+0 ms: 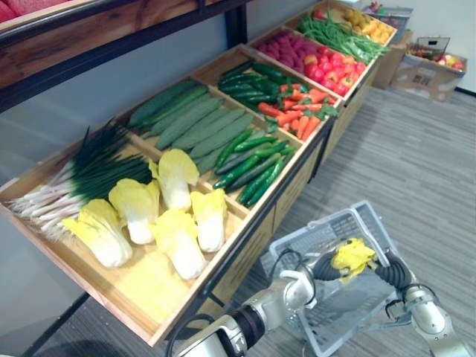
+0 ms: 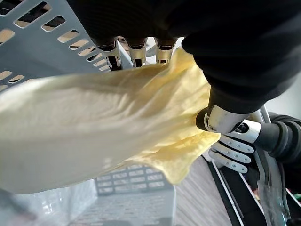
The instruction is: Pick vegetable in the basket
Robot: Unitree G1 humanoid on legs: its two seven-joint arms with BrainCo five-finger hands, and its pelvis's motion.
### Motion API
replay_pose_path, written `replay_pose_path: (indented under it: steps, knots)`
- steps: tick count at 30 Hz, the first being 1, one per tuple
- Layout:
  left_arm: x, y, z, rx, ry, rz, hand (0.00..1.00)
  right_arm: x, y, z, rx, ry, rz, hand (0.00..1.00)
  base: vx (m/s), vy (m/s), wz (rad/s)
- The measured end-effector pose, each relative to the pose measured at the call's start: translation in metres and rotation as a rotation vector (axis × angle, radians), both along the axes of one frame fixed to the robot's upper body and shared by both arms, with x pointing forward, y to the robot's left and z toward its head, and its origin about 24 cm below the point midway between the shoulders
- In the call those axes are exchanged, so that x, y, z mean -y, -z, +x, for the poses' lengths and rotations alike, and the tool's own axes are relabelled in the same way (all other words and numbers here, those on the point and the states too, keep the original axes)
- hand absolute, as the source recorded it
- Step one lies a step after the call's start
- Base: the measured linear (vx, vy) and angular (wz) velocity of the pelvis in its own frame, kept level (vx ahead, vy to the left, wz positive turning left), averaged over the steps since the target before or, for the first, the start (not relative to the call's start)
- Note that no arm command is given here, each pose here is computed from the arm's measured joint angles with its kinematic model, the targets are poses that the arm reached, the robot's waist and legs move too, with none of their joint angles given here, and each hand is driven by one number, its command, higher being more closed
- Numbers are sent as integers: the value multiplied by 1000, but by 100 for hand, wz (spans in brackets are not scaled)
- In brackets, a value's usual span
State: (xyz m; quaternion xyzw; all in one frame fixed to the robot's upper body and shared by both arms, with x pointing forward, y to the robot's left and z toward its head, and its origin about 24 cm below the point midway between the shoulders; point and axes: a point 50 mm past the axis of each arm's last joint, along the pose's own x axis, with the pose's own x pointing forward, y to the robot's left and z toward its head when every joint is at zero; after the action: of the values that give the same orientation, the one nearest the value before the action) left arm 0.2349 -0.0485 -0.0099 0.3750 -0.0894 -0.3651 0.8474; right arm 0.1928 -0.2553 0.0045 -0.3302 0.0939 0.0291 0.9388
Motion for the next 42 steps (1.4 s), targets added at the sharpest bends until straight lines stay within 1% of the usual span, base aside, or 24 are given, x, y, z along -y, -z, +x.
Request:
replay_pose_path:
  steps: [9, 10, 13, 15, 17, 18, 19, 20, 21, 23, 24, 26, 27, 29, 30, 32, 33, 34, 35, 36, 38, 39, 41, 42]
  knots:
    - [7, -7, 0, 16, 32, -12, 0, 7, 11, -6, -40, 47, -7, 100, -2, -16, 16]
    - [8, -11, 0, 24, 44, -25, 0, 10, 15, -8, -56, 64, -12, 100, -8, -23, 29]
    - [10, -48, 0, 135, 108, -146, 0, 21, 31, -15, -117, 135, -12, 100, -14, -27, 31]
    - [-3, -72, 1, 205, 110, -234, 0, 27, 42, -20, -154, 199, 8, 100, -11, -34, 34]
    - [-33, -94, 0, 291, 69, -326, 0, 37, 57, -31, -213, 276, -14, 100, 0, -37, 34]
    - [-43, -99, 0, 316, 52, -342, 0, 39, 61, -34, -232, 299, -16, 100, -1, -37, 42]
    - [-67, -108, -1, 361, -4, -366, 0, 45, 70, -41, -269, 348, -28, 100, 1, -30, 56]
    - [-98, -116, -4, 393, -104, -408, 0, 52, 80, -53, -312, 425, -28, 100, 1, -21, 53]
    - [-105, -117, -6, 401, -128, -414, 0, 53, 82, -55, -319, 439, -25, 100, 1, -18, 59]
    - [-156, -126, -16, 489, -330, -433, 0, 57, 99, -74, -386, 568, 8, 100, -3, -15, 64]
    - [-165, -126, -18, 500, -377, -432, 0, 57, 103, -78, -401, 590, 12, 100, -5, -11, 60]
    - [-199, -118, -24, 526, -554, -393, 0, 56, 113, -89, -447, 664, 31, 100, -1, -12, 54]
    - [-207, -115, -27, 527, -605, -388, 0, 55, 116, -92, -458, 680, 33, 100, 1, -12, 49]
    - [-241, -102, -33, 540, -842, -376, 0, 55, 121, -103, -484, 744, 41, 100, -11, -12, 43]
    - [-249, -96, -34, 533, -914, -377, 0, 56, 122, -106, -490, 755, 43, 100, -14, -14, 47]
    - [-287, -62, -44, 460, -1214, -318, 0, 55, 124, -110, -496, 787, 62, 100, -22, -18, 47]
    - [-297, -53, -49, 431, -1281, -293, 0, 53, 126, -110, -502, 790, 67, 100, -27, -32, 35]
    - [-311, -34, -59, 367, -1401, -248, 0, 51, 127, -111, -509, 798, 77, 100, -21, -30, 22]
    - [-317, -24, -64, 331, -1456, -229, 0, 50, 128, -112, -512, 804, 83, 100, -20, -28, 21]
    - [-325, -5, -76, 245, -1556, -208, 0, 49, 130, -116, -521, 821, 94, 100, -19, -13, 12]
    - [-333, 28, -102, 73, -1683, -155, 0, 46, 133, -120, -536, 840, 110, 100, -19, -14, 21]
    - [-334, 37, -108, 26, -1706, -137, 0, 45, 133, -120, -537, 848, 120, 100, -15, -15, 20]
    - [-337, 74, -141, -197, -1795, -46, 0, 38, 136, -117, -535, 861, 156, 100, -9, -11, 6]
    - [-336, 82, -148, -250, -1804, -20, 0, 36, 137, -117, -538, 863, 165, 100, -4, -10, 3]
